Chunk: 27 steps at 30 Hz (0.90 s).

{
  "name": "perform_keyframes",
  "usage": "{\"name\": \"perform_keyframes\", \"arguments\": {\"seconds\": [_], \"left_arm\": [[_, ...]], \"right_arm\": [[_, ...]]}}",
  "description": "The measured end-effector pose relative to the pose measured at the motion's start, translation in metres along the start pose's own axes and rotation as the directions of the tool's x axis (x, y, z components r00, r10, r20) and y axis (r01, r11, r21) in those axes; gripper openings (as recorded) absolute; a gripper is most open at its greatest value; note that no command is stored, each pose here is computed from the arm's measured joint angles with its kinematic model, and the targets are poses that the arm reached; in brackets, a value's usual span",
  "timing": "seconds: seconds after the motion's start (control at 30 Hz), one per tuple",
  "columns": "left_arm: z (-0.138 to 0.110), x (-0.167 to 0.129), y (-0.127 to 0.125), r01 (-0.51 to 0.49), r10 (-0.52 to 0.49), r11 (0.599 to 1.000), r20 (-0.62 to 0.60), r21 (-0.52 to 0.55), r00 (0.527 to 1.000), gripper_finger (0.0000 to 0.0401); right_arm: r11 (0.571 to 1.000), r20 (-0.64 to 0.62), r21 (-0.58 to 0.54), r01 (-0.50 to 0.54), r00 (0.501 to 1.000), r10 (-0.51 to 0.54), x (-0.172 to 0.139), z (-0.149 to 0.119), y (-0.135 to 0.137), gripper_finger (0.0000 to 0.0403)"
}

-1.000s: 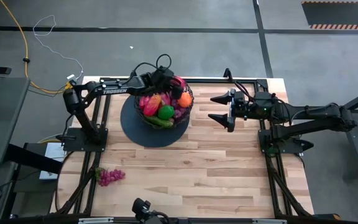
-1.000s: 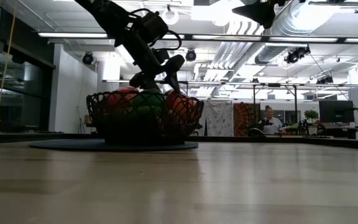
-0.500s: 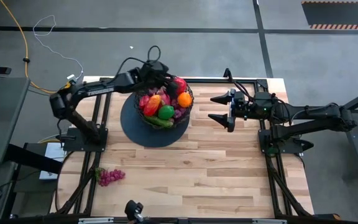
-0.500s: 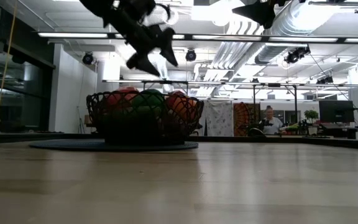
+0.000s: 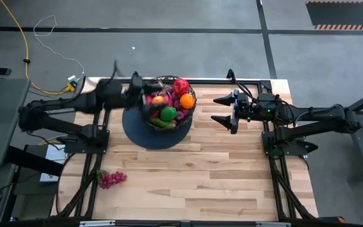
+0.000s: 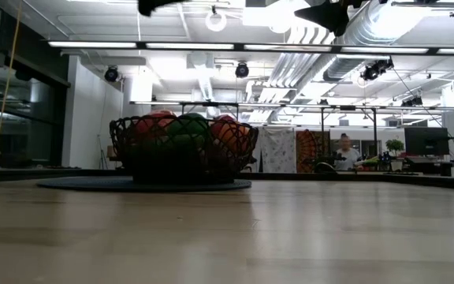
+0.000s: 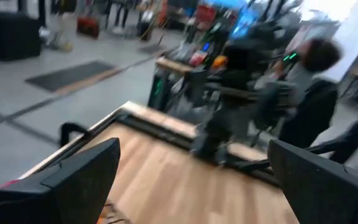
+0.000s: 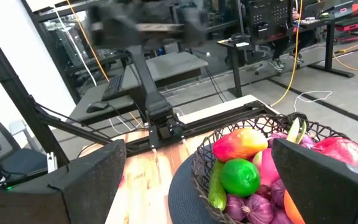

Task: Build produce basket
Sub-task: Put the grapes into the black basket

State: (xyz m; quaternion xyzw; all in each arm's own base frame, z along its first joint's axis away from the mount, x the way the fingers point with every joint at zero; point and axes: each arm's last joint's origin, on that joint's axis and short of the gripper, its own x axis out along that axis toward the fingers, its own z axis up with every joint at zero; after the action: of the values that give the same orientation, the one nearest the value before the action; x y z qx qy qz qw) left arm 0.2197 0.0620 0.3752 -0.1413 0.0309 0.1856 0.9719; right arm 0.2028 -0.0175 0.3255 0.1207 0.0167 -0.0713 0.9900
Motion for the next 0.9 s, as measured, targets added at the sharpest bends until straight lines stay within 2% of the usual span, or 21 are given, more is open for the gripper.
{"name": "perform_keyframes", "arguments": {"seconds": [0.13,0.3,0.47,0.73,0.83,0.9], "left_arm": [[-0.022,-0.022,-0.028,0.073,-0.072,0.997,0.060,-0.021,0.996,0.0395],[-0.045,-0.043,-0.044,0.153,-0.154,0.986,-0.014,-0.068,0.988,0.0395],[-0.053,-0.049,-0.048,0.173,-0.177,0.983,-0.088,-0.054,0.980,0.0395],[-0.058,-0.042,-0.050,0.158,-0.163,0.986,-0.110,-0.053,0.980,0.0395],[-0.060,-0.042,-0.049,0.165,-0.179,0.981,-0.145,-0.102,0.973,0.0395],[-0.062,-0.045,-0.049,0.163,-0.197,0.975,-0.241,-0.154,0.950,0.0395]], "right_arm": [[1.000,0.000,-0.009,0.000,1.000,0.000,0.000,0.000,0.000,0.0392],[1.000,0.000,-0.023,0.000,1.000,0.000,0.000,0.000,0.000,0.0392],[1.000,0.000,-0.023,0.000,1.000,0.000,0.000,0.000,0.000,0.0392],[1.000,0.000,-0.022,0.000,1.000,0.000,0.000,0.000,0.000,0.0392],[1.000,0.000,-0.016,0.000,1.000,0.000,0.000,0.000,0.000,0.0392],[1.000,0.000,-0.015,0.000,1.000,0.000,0.000,0.000,0.000,0.0392]]}}
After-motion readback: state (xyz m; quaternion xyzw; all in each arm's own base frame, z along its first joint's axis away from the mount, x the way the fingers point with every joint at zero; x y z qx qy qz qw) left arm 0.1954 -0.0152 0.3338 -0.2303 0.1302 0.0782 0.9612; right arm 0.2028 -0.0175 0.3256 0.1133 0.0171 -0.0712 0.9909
